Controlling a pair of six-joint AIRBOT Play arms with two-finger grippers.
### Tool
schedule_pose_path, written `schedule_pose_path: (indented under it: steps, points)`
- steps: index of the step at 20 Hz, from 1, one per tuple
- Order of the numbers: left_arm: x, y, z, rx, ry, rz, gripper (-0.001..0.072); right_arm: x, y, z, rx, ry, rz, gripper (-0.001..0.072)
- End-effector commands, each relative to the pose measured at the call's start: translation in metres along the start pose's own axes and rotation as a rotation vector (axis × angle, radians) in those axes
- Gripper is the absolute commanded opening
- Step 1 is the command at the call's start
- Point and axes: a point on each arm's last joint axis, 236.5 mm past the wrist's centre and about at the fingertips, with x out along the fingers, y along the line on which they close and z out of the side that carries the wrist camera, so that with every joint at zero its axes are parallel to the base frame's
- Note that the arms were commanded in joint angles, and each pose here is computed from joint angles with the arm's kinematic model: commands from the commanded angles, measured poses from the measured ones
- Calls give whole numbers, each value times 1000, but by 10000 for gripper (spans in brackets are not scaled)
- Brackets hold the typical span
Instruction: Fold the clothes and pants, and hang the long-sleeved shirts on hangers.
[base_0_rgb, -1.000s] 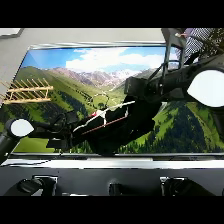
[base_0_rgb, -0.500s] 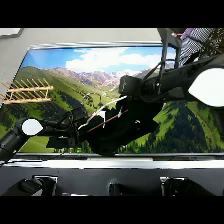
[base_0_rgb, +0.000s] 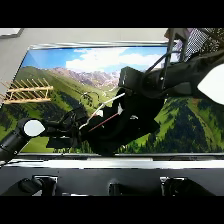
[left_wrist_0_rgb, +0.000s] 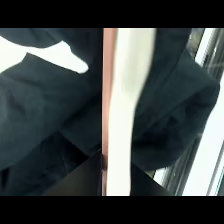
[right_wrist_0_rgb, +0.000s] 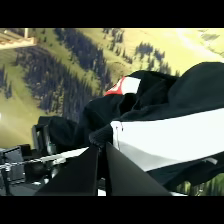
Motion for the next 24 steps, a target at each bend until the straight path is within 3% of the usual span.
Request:
schedule_pose_path:
  steps: [1, 12, 19, 24]
  points:
    - [4, 0, 15, -10, -41, 30, 42, 5, 5, -4, 9, 25, 15, 39]
    - [21, 3, 30, -59, -80, 58, 42, 16, 25, -13, 19, 81, 93, 39]
    - [9, -5, 35, -67, -47, 16, 41, 16, -30, -8, -86, 63, -136, 40]
    - [-16, 8, 49, -75, -18, 69, 41, 25, -38, -4, -113, 45, -166, 40]
